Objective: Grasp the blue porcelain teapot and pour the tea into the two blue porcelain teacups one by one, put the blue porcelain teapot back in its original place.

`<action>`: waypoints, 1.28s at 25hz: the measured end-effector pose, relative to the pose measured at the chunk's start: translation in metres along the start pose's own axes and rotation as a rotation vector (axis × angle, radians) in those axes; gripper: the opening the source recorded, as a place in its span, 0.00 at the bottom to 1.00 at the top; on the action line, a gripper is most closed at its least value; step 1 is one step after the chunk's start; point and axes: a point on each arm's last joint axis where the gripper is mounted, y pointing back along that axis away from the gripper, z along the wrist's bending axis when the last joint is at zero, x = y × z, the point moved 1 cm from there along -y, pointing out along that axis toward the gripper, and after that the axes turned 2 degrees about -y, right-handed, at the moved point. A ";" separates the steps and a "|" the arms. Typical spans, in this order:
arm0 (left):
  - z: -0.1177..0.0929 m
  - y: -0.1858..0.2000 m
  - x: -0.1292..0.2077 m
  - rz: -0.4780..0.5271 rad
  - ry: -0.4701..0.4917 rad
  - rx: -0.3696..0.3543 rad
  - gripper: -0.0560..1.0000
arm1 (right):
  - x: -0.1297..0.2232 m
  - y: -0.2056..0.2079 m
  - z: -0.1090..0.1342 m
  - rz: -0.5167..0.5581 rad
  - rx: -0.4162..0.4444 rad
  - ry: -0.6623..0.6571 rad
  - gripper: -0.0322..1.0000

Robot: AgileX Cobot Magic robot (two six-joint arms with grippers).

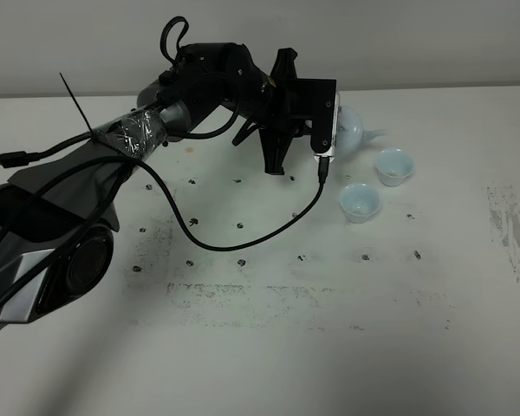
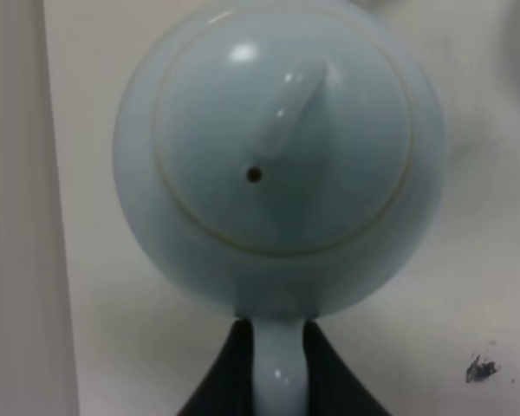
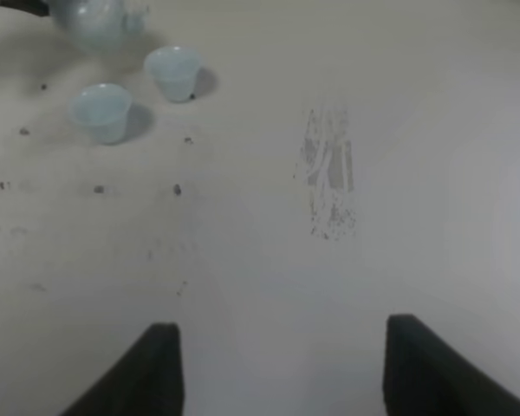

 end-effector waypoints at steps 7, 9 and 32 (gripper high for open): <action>0.002 -0.002 -0.013 -0.011 -0.003 -0.052 0.06 | 0.000 0.000 0.000 0.000 0.000 0.000 0.50; 0.002 -0.003 -0.019 -0.012 -0.019 -0.063 0.06 | 0.000 0.000 0.000 0.000 0.000 0.000 0.50; -0.004 -0.013 -0.023 0.111 -0.064 -0.092 0.06 | 0.000 0.000 -0.001 0.000 0.008 0.004 0.50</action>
